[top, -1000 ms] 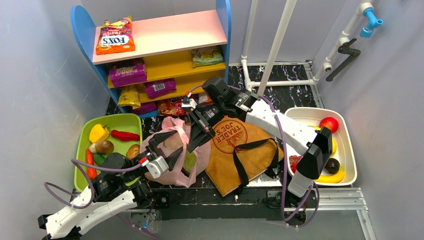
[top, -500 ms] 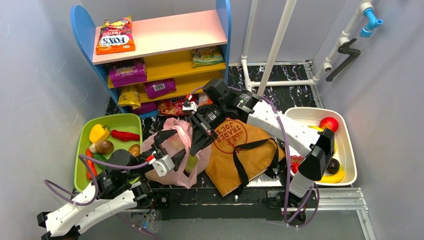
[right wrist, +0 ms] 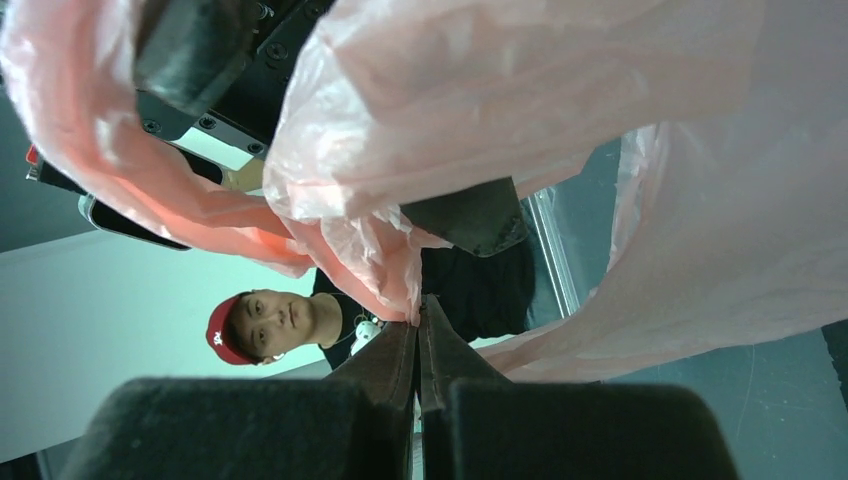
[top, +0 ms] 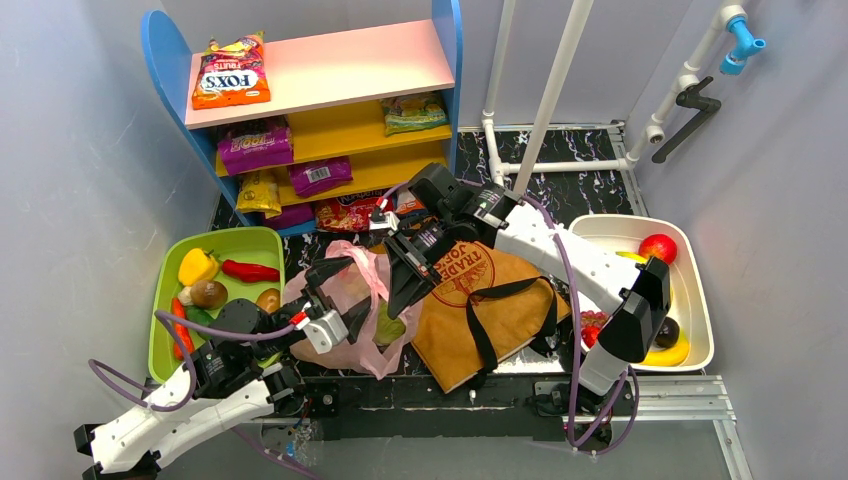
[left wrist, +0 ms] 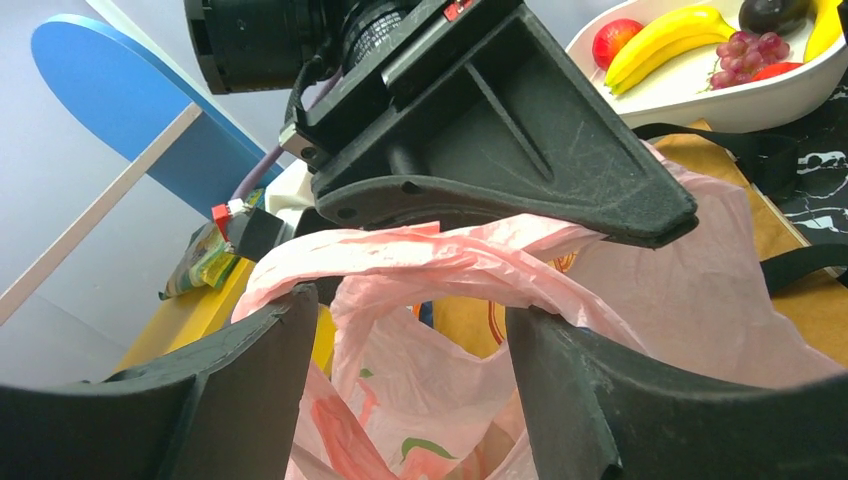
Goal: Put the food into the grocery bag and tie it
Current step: Tie the grocery bag at the center of the board.
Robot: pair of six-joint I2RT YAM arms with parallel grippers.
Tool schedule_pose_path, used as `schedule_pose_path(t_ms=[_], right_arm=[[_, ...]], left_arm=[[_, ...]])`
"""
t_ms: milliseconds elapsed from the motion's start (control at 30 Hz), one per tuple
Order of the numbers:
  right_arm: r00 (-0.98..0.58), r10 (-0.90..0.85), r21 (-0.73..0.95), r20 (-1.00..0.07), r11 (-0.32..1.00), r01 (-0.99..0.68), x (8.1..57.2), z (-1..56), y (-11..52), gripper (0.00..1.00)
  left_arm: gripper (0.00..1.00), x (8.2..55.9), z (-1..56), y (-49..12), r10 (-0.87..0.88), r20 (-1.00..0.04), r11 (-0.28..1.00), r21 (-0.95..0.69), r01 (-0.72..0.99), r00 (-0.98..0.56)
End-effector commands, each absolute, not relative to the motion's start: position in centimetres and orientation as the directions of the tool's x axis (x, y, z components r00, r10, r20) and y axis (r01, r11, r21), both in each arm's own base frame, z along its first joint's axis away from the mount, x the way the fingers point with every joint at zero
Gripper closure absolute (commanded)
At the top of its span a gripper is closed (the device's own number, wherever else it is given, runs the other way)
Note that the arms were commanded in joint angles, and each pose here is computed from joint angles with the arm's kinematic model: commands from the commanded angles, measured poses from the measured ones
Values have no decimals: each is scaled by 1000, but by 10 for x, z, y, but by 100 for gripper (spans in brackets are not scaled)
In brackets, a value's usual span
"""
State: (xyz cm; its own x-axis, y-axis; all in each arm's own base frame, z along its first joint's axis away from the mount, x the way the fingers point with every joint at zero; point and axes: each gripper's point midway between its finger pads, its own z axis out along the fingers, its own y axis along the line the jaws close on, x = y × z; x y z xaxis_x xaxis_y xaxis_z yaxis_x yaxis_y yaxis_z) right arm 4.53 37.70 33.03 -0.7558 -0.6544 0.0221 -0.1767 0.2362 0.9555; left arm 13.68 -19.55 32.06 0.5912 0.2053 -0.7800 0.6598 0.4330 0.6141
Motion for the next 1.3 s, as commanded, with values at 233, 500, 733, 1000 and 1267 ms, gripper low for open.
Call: schedule_pose_path(t_ms=[233, 500, 733, 1000, 1267], right_arm=[[-706, -708, 965, 1, 185, -184, 29, 345, 367, 99], [-667, -744, 967, -25, 150, -204, 19, 350, 366, 99], [-657, -753, 969, -29, 139, -202, 18, 347, 365, 99], [-650, -758, 971, -53, 114, -212, 17, 348, 366, 99], [-684, -712, 941, -157, 103, -324, 25, 350, 367, 66]], left_arm=[[35, 136, 335, -202, 171, -754, 431, 636, 640, 635], [40, 136, 329, -209, 179, -749, 401, 648, 647, 638], [61, 133, 332, -209, 156, -753, 404, 639, 654, 639], [99, 133, 327, -210, 161, -763, 395, 631, 668, 626], [100, 134, 321, -202, 162, -824, 434, 554, 711, 543]])
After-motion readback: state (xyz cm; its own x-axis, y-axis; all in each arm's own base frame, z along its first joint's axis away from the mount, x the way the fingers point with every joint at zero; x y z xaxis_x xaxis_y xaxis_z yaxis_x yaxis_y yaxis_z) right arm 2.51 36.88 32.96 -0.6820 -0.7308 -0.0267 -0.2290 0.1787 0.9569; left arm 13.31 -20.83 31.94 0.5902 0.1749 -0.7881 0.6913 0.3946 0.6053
